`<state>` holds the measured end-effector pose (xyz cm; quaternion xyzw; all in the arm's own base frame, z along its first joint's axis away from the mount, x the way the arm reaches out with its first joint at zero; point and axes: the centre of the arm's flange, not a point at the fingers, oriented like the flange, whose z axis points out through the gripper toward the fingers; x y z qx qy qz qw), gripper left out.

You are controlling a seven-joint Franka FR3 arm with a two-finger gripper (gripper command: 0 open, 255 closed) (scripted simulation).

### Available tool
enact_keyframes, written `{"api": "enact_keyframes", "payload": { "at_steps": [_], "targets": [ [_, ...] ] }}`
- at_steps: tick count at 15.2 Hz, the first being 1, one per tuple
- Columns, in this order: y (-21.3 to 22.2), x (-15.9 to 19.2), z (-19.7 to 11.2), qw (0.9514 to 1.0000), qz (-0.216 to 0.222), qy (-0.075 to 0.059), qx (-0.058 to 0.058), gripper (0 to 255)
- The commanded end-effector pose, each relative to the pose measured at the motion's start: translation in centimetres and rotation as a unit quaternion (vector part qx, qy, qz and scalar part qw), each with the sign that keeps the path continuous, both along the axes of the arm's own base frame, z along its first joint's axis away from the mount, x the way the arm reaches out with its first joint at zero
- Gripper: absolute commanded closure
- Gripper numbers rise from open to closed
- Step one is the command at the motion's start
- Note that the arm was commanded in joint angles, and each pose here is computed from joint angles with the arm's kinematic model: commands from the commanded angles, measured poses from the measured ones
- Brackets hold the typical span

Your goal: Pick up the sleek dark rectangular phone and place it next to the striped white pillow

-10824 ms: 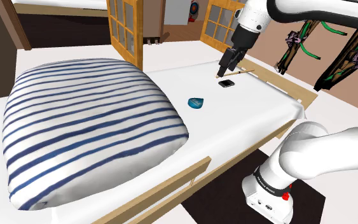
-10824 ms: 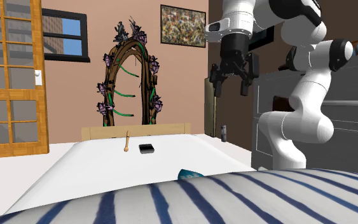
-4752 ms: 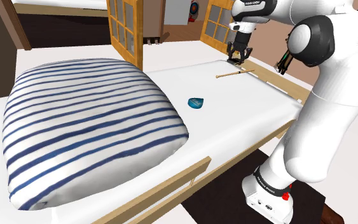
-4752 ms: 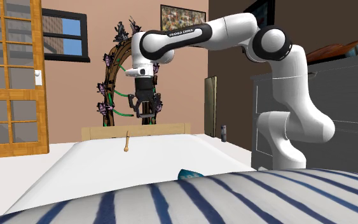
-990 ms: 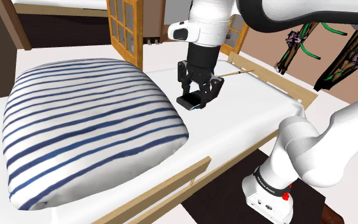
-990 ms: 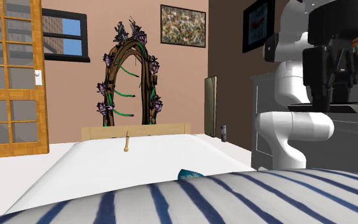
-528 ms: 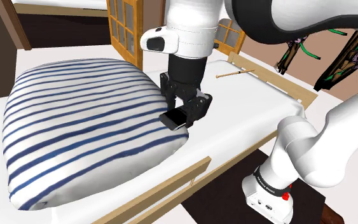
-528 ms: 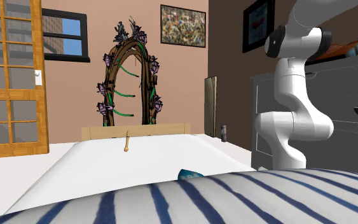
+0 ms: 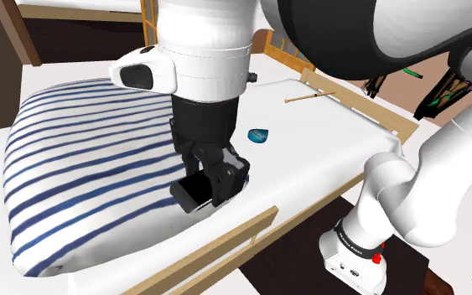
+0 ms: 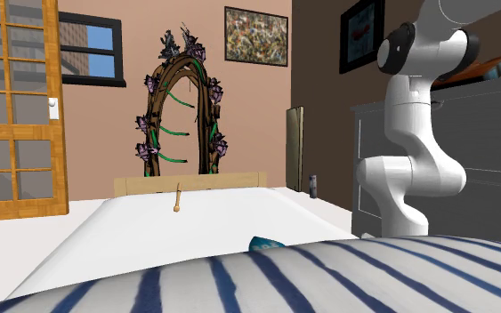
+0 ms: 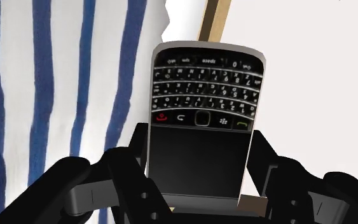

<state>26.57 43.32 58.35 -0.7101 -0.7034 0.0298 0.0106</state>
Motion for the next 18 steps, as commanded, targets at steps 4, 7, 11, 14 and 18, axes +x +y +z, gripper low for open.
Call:
{"api": "enact_keyframes", "payload": {
  "at_steps": [4, 7, 11, 14, 18],
  "targets": [
    [6.5, -2.0, 0.0, 1.0000, -0.001, 0.000, 0.000, 255],
    [8.0, -2.4, -1.0, 1.0000, -0.001, 0.000, 0.000, 255],
    [8.0, -2.4, -3.1, 1.0000, -0.001, 0.000, 0.000, 255],
    [8.0, -2.4, -4.7, 1.0000, -0.001, 0.000, 0.000, 255],
    [8.0, -2.4, -6.8, 1.0000, -0.001, 0.000, 0.000, 255]
  ]
}}
